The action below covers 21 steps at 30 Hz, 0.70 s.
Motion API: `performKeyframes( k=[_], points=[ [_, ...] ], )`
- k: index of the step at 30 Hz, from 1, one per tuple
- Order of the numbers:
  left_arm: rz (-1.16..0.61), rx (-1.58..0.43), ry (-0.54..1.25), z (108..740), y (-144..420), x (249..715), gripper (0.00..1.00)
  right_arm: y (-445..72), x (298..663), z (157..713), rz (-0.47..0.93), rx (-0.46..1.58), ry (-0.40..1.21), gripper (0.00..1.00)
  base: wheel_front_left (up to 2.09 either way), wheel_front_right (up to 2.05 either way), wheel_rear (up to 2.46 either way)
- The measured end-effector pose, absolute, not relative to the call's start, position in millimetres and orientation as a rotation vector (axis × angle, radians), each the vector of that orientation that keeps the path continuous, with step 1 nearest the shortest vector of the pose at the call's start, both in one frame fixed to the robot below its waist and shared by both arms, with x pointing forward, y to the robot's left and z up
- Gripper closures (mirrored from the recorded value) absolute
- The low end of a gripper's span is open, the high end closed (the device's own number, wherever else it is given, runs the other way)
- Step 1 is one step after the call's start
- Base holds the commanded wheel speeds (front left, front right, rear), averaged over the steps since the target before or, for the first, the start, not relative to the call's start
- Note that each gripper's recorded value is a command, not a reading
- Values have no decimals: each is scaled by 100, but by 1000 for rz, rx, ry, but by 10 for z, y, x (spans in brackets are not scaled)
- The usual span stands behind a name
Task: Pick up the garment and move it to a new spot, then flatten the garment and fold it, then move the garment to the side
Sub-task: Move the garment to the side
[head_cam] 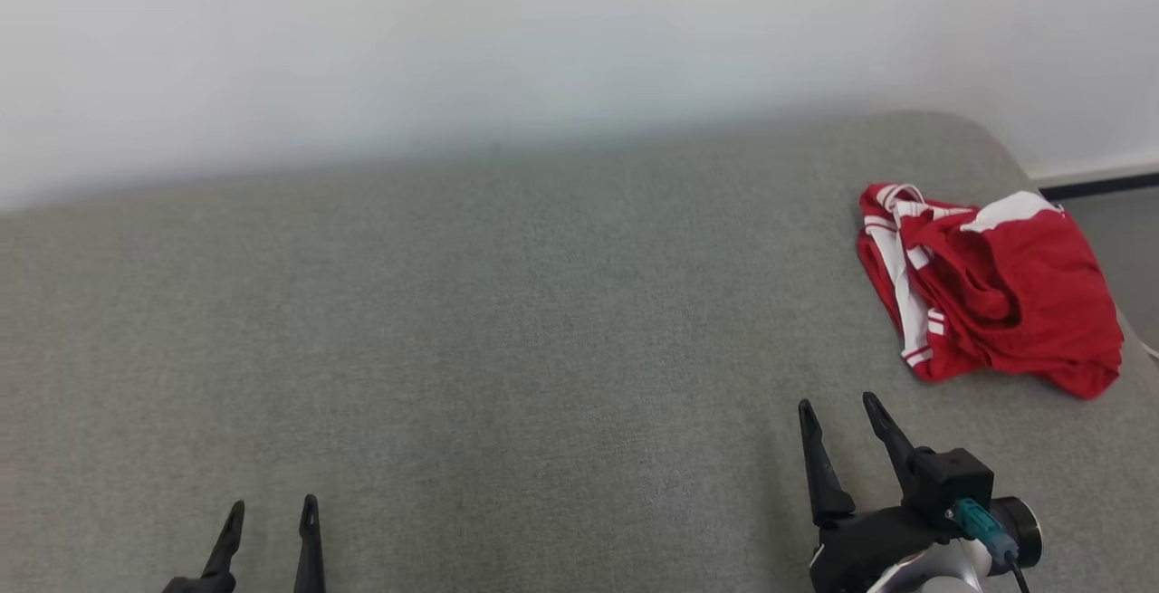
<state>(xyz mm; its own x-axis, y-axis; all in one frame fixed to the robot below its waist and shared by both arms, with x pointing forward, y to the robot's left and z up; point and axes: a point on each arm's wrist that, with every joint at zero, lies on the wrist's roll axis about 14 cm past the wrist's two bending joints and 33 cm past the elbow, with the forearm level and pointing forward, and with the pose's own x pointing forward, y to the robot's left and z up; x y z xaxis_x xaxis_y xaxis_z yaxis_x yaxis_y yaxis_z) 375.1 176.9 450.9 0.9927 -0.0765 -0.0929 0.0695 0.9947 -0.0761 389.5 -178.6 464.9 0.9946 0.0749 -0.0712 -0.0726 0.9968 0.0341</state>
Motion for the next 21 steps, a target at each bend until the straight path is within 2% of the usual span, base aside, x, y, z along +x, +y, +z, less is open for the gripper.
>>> performKeyframes(
  k=[12, 21],
  points=[
    [0, -63, 69, 4589, 2011, 3508, 0, -1466, 3767, 4868, 161, 79, 1, 0, 0, 0, 0],
    [15, -64, 61, 4611, 2054, 3483, 0, -1465, 3726, 4873, 160, 88, -3, 0, 0, 0, 0]
  ],
)
